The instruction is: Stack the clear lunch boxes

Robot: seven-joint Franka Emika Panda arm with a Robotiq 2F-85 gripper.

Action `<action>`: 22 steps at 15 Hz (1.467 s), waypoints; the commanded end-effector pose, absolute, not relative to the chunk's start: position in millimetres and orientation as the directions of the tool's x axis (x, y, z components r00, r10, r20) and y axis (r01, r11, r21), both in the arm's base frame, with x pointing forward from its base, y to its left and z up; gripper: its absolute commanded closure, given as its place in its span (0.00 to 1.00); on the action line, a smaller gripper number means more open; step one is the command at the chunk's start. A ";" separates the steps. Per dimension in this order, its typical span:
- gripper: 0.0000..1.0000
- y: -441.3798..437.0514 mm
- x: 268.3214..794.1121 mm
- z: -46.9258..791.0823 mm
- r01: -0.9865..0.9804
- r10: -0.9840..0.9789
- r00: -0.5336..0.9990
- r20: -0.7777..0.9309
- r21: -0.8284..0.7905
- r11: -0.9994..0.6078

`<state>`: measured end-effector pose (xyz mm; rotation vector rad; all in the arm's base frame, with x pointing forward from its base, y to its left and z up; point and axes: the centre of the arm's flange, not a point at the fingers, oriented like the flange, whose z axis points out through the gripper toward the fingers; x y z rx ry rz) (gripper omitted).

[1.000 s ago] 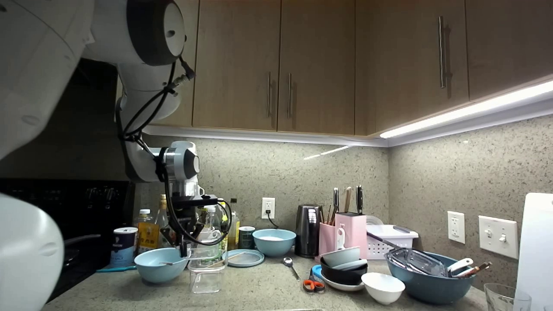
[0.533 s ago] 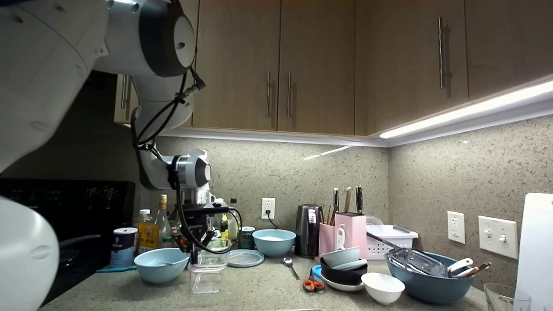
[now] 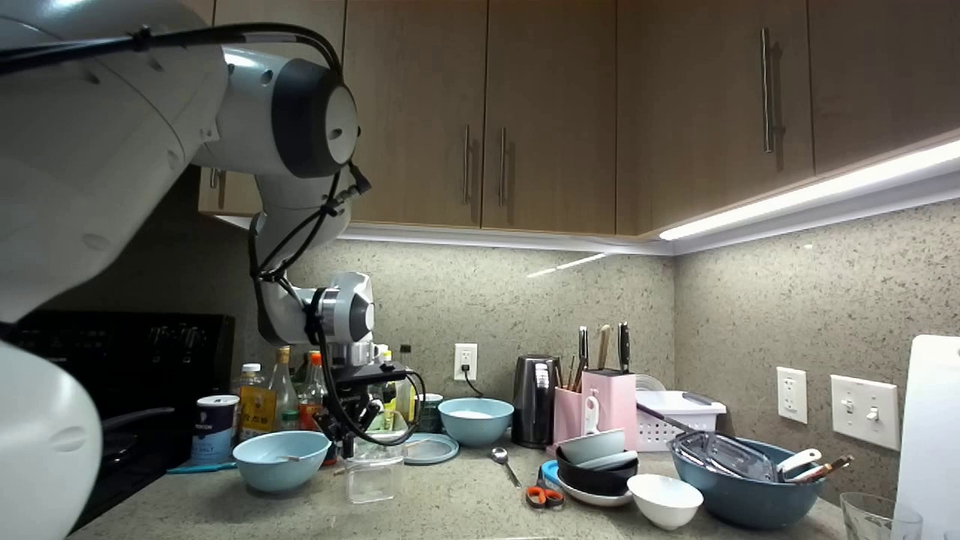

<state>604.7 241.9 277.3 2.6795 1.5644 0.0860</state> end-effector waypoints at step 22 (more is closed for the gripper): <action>0.00 261.5 541.6 397.2 0.831 0.872 0.473 0.127 0.264 -0.490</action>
